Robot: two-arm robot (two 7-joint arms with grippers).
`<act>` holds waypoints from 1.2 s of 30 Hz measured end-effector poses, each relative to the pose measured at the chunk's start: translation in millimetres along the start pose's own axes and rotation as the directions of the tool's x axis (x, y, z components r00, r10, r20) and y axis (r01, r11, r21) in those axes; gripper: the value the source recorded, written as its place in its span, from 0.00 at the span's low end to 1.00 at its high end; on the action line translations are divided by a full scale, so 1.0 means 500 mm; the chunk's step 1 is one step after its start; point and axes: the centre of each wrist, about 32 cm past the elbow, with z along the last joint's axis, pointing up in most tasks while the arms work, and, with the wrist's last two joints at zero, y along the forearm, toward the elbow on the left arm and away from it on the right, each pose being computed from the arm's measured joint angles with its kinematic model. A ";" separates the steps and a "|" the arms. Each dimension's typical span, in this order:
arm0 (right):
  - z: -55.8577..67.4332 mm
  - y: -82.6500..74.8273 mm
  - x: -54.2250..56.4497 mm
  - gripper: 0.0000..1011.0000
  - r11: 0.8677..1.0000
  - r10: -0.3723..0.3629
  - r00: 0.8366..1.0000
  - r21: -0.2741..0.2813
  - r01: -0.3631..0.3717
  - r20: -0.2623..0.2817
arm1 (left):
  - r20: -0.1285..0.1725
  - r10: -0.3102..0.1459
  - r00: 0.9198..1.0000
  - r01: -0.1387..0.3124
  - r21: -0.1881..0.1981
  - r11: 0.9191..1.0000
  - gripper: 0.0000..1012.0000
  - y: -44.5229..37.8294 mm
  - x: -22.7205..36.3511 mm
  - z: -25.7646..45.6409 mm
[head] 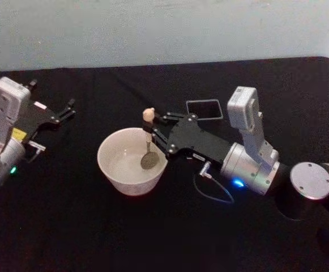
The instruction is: Pick up the stirring spoon with one hand, stir inside the cup, then place it back in its original position.
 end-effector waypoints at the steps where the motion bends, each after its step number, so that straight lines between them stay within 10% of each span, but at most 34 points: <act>1: 0.000 -0.003 0.000 0.21 1.000 0.001 1.000 0.000 -0.001 -0.001 | 0.000 0.000 1.000 0.000 0.000 1.000 0.99 0.000 0.000 0.000; 36: 0.006 0.014 -0.044 0.21 0.993 0.119 0.992 0.019 -0.118 -0.038 | 0.000 0.000 1.000 0.000 0.000 1.000 0.99 0.000 0.000 0.000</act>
